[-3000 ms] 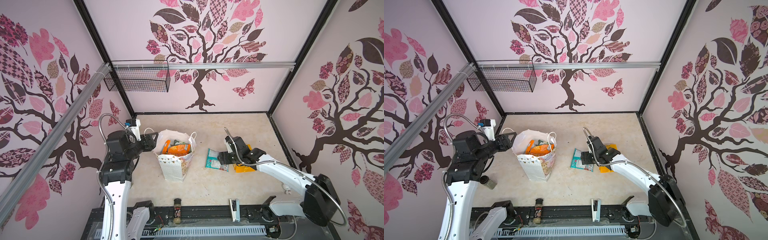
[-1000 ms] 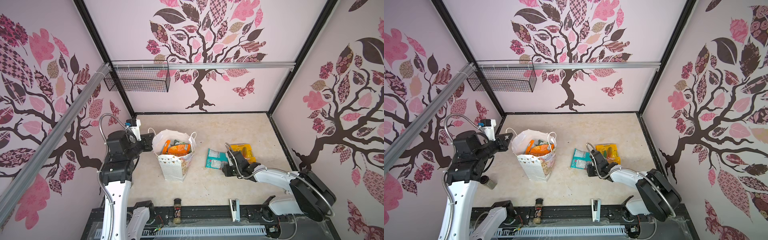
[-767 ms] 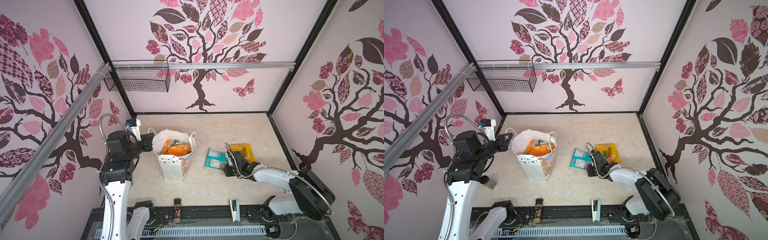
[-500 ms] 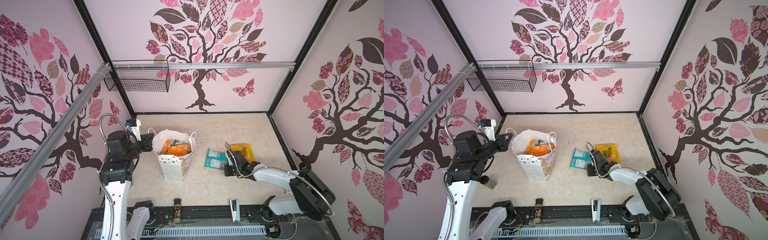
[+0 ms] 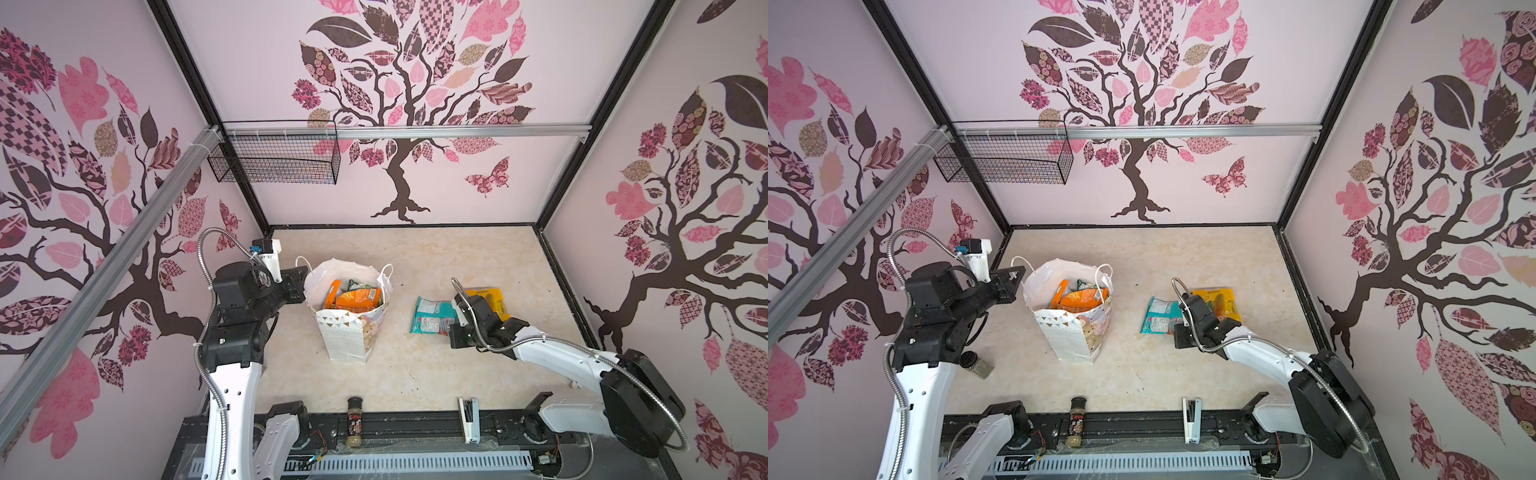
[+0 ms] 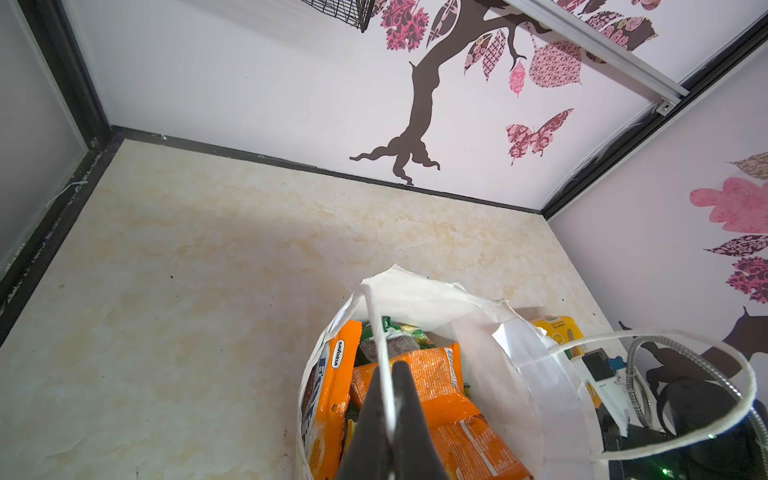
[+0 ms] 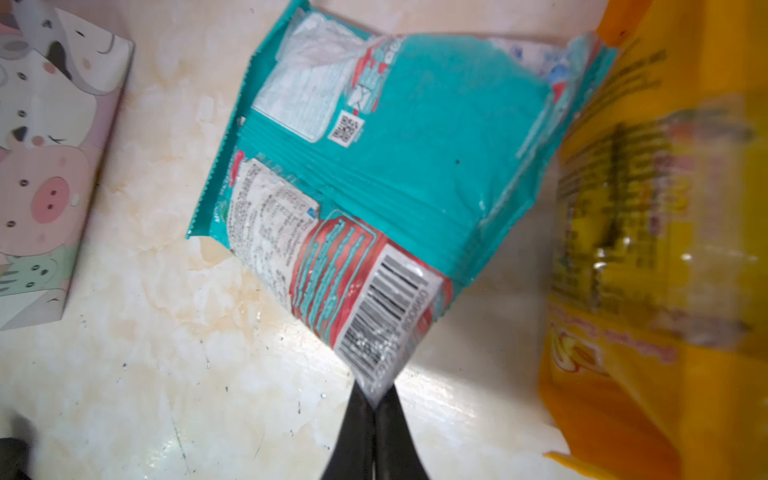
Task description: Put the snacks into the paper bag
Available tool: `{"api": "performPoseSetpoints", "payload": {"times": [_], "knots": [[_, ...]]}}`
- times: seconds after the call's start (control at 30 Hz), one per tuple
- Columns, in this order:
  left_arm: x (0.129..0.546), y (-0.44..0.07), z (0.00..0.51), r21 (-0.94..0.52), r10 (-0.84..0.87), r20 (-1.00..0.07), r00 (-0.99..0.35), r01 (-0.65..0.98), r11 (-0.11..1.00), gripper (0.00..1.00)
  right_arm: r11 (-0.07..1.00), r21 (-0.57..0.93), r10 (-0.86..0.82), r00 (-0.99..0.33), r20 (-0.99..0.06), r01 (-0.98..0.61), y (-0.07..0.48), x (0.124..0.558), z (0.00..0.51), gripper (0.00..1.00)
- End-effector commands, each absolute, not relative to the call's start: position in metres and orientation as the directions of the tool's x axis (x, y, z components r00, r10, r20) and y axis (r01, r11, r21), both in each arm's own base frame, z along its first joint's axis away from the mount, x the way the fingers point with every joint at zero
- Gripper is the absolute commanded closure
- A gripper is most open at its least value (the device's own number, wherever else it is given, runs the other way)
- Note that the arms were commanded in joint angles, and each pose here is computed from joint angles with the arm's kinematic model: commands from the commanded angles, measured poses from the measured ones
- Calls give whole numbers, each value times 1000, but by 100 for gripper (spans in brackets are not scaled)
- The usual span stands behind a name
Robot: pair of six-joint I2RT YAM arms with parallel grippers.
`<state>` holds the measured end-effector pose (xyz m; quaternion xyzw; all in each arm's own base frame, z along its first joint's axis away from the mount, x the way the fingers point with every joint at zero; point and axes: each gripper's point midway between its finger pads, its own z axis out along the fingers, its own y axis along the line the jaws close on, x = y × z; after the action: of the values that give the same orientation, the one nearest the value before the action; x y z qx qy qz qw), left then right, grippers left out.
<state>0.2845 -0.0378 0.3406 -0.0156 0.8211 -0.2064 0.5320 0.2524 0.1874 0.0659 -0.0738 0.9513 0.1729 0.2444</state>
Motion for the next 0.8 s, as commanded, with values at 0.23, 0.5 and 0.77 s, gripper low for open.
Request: {"api": "performPoseSetpoints", "payload": {"times": [0.23, 0.5, 0.77], "knots": [[284, -35, 335, -334, -228, -874, -430, 187, 924, 100, 871, 388, 0, -789, -614, -302, 205, 262, 159, 100], [281, -34, 337, -324, -221, -879, -422, 189, 927, 100, 847, 409, 11, -759, -652, -339, 210, 263, 194, 100], [281, -34, 338, -321, -221, -882, -417, 188, 928, 100, 808, 433, 11, -724, -690, -400, 220, 263, 228, 100]]}}
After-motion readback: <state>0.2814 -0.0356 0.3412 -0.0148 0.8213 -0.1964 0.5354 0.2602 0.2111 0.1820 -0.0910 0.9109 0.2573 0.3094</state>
